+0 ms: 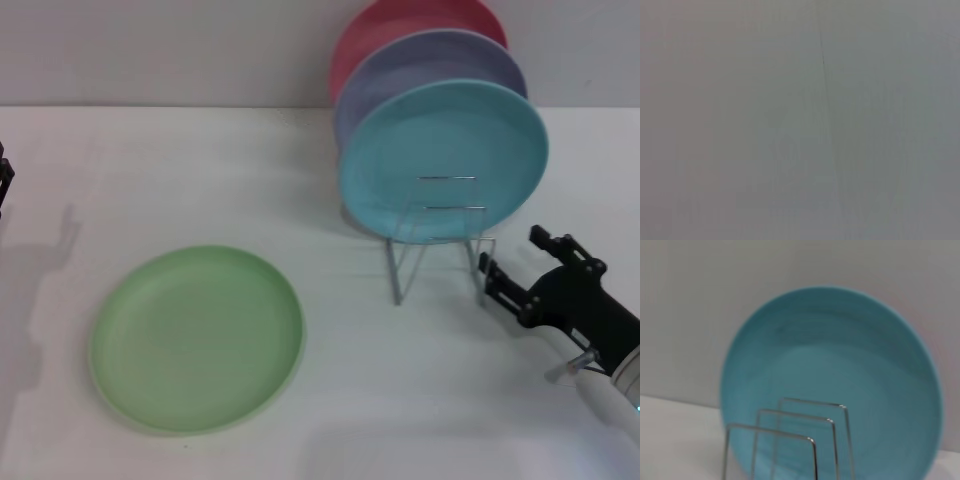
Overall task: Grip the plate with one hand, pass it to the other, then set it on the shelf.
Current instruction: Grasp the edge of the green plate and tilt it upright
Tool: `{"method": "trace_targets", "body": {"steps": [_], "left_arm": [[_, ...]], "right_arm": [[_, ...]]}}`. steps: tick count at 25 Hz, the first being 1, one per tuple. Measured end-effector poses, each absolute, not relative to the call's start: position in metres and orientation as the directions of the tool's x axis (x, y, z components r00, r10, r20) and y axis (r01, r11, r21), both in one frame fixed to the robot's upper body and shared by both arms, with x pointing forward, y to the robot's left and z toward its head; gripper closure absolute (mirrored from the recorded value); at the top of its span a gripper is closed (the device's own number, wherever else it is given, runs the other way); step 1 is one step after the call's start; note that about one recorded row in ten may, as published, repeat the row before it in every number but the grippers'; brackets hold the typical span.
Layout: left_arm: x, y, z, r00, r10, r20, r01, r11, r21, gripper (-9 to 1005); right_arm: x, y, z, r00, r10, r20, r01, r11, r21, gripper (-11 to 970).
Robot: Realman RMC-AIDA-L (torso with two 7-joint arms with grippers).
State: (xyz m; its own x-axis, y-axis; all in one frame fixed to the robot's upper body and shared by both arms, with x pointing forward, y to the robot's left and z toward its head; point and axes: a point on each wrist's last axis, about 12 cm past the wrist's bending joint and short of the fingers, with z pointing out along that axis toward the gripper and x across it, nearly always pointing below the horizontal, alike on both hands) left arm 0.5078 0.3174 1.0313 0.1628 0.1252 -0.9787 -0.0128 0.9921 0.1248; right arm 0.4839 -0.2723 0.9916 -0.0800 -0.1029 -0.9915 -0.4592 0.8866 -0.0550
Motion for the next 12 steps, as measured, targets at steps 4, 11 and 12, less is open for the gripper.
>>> {"method": "trace_targets", "body": {"steps": [4,11,12], "left_arm": [[0.509,0.318,1.032,0.165,0.125,-0.978,-0.016,0.992,0.124,198],[0.511,0.318,1.033,0.168,0.125,-0.978,-0.017,0.992,0.124,197],[0.511,0.318,1.033,0.168,0.126,-0.978,-0.017,0.992,0.125,197]], "right_arm": [[0.484,-0.266,0.994,-0.052,-0.124,-0.991,-0.518,0.851,-0.079,192],[0.474,-0.297,0.998,-0.015,-0.033,-0.999,-0.297,0.954,-0.027,192],[0.473,-0.306,0.998,-0.011,-0.008,-1.0,-0.216,0.976,-0.006,192]]}}
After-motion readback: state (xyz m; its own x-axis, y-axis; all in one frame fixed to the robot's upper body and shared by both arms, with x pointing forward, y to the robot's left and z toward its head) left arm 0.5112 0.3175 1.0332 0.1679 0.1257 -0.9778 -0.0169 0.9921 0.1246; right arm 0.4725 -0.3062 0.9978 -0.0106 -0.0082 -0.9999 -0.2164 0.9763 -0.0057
